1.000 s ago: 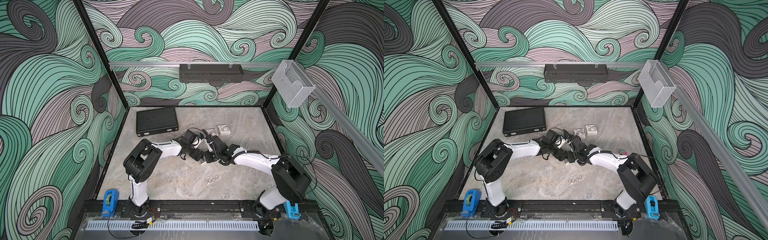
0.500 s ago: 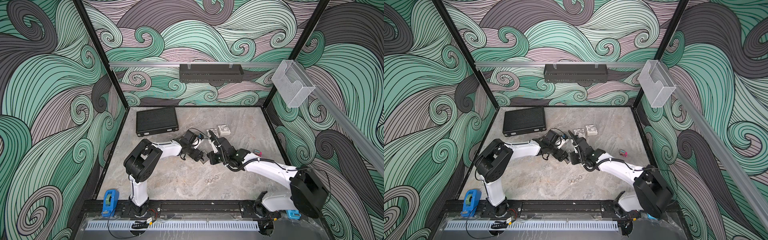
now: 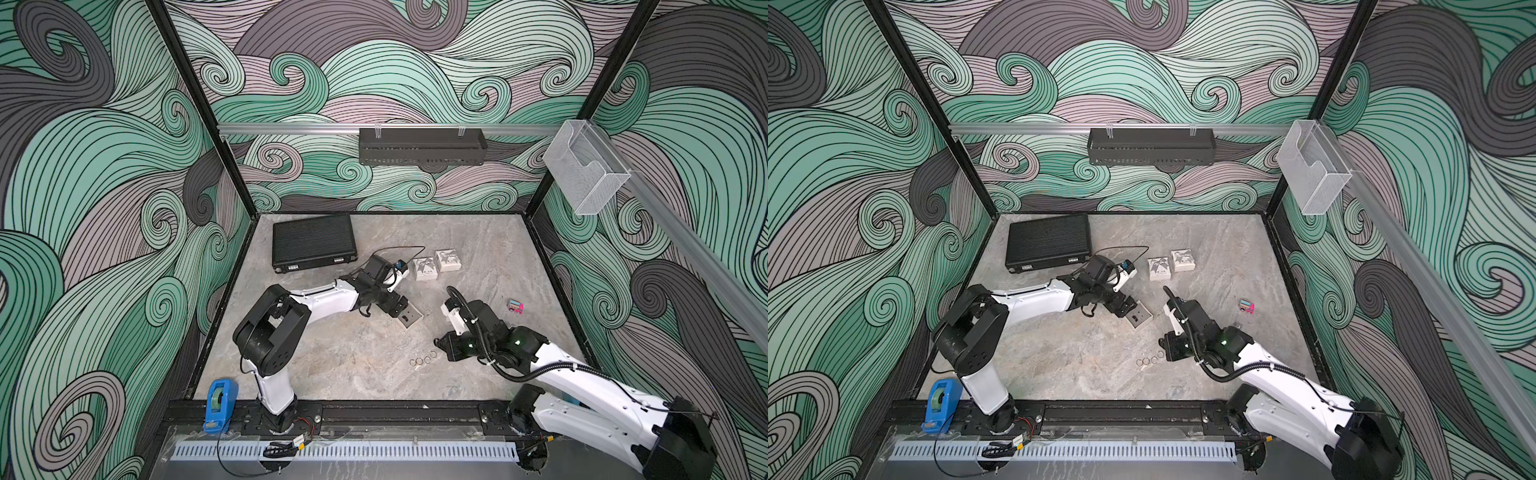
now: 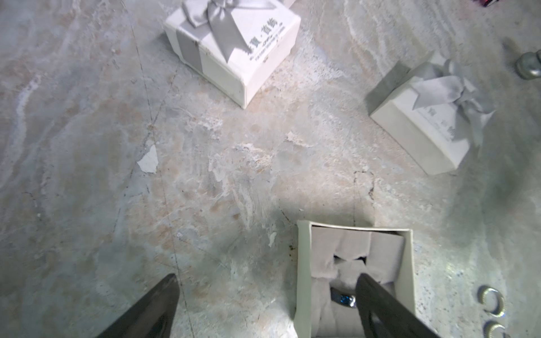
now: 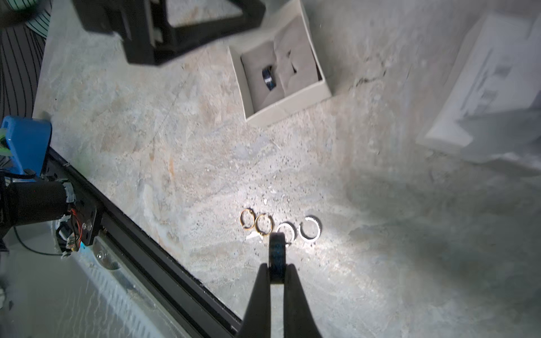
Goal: Take the rings out of the lift-off lid box
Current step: Place the ring at the center of the board.
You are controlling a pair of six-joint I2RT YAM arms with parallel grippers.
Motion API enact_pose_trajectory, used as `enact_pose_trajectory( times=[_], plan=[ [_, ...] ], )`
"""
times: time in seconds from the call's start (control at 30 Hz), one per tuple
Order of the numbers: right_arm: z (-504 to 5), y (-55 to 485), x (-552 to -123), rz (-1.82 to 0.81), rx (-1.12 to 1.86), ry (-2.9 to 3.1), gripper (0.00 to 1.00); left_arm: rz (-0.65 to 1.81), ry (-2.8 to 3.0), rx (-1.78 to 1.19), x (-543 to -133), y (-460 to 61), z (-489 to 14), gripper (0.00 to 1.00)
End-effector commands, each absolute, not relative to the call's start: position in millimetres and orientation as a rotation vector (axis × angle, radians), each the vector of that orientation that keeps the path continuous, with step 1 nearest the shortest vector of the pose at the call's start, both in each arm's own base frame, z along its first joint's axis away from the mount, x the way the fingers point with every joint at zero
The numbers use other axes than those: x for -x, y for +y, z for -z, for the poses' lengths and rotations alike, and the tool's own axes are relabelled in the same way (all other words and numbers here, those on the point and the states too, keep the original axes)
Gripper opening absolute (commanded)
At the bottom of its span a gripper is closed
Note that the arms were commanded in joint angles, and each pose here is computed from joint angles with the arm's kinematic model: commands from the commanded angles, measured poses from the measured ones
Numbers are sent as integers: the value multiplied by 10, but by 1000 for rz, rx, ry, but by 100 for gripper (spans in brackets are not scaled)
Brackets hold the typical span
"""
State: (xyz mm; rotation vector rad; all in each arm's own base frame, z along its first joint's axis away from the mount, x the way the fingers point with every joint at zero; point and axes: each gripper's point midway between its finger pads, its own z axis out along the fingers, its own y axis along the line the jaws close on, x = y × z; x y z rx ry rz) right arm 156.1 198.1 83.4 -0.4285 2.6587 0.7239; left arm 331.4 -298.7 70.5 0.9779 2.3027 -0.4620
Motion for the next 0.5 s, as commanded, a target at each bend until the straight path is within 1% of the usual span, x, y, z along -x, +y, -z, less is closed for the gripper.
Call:
enact_pose_trajectory(
  times=[0.0, 0.27, 0.47],
  plan=[
    [-811, 2147, -1447, -901, 392, 2695, 0, 482, 2259, -978, -3293, -2970, -869, 95],
    [-643, 2499, -1655, -927, 455, 2730, 0, 455, 2258, -969, -3198, -2848, -889, 95],
    [-450, 2603, -1758, -901, 464, 2771, 0, 444, 2265, -964, -3152, -2793, -860, 95]
  ],
)
